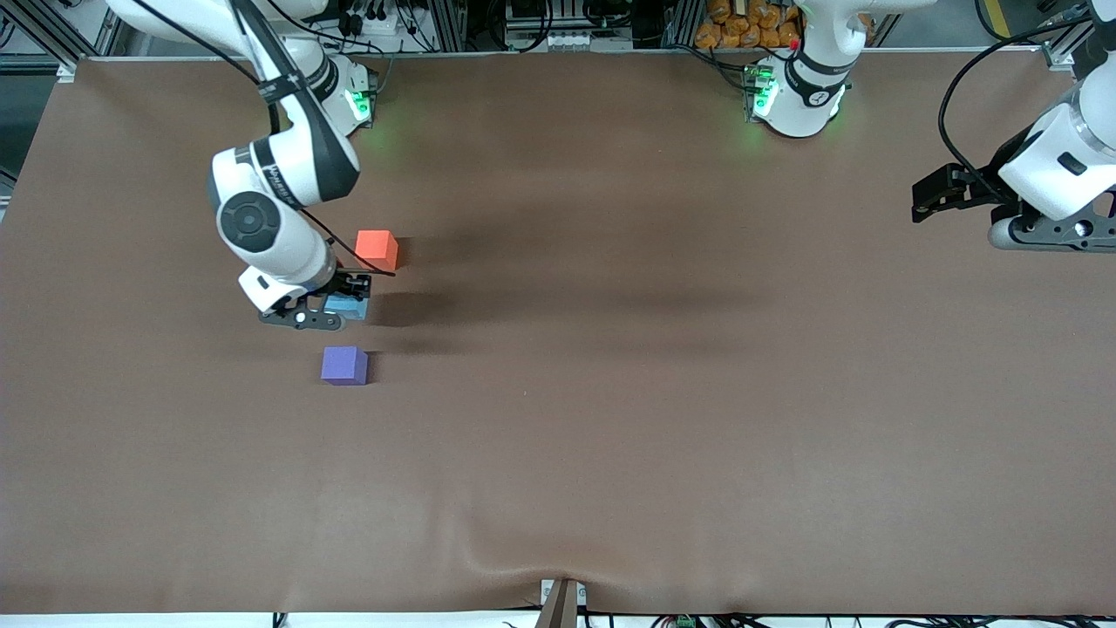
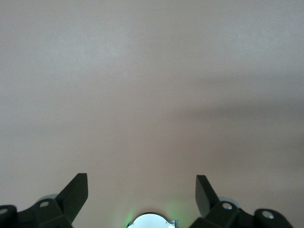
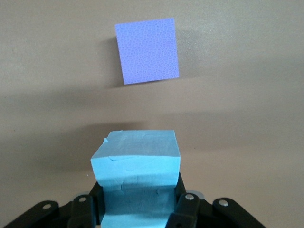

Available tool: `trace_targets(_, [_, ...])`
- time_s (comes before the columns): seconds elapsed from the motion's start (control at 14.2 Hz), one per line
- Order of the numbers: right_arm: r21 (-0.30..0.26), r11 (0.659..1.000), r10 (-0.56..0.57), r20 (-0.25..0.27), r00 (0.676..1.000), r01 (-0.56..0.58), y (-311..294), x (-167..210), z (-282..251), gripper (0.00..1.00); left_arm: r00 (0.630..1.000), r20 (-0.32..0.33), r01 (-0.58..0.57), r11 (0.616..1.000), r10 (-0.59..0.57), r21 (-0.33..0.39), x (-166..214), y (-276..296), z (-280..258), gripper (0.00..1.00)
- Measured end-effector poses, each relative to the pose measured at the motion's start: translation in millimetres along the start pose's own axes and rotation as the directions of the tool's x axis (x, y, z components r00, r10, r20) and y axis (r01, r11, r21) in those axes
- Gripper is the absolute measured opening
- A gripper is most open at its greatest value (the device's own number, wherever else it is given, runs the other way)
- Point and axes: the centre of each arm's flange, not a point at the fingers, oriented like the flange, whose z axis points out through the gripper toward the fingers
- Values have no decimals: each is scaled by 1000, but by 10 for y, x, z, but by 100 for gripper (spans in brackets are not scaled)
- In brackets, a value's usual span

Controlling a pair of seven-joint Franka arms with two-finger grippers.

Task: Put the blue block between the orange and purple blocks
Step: 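Carry the cyan block between the orange and purple blocks, lower it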

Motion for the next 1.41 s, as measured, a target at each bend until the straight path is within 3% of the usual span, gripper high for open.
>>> trace_targets(0.42, [35, 999, -8, -23, 1000, 9, 35, -95, 322, 56, 1000, 0, 0, 1000, 0, 0, 2, 0, 2, 100])
trace_targets(1.41, [49, 999, -7, 19, 1000, 6, 22, -97, 864, 56, 1000, 1, 1, 1000, -1, 0, 3, -3, 4, 100])
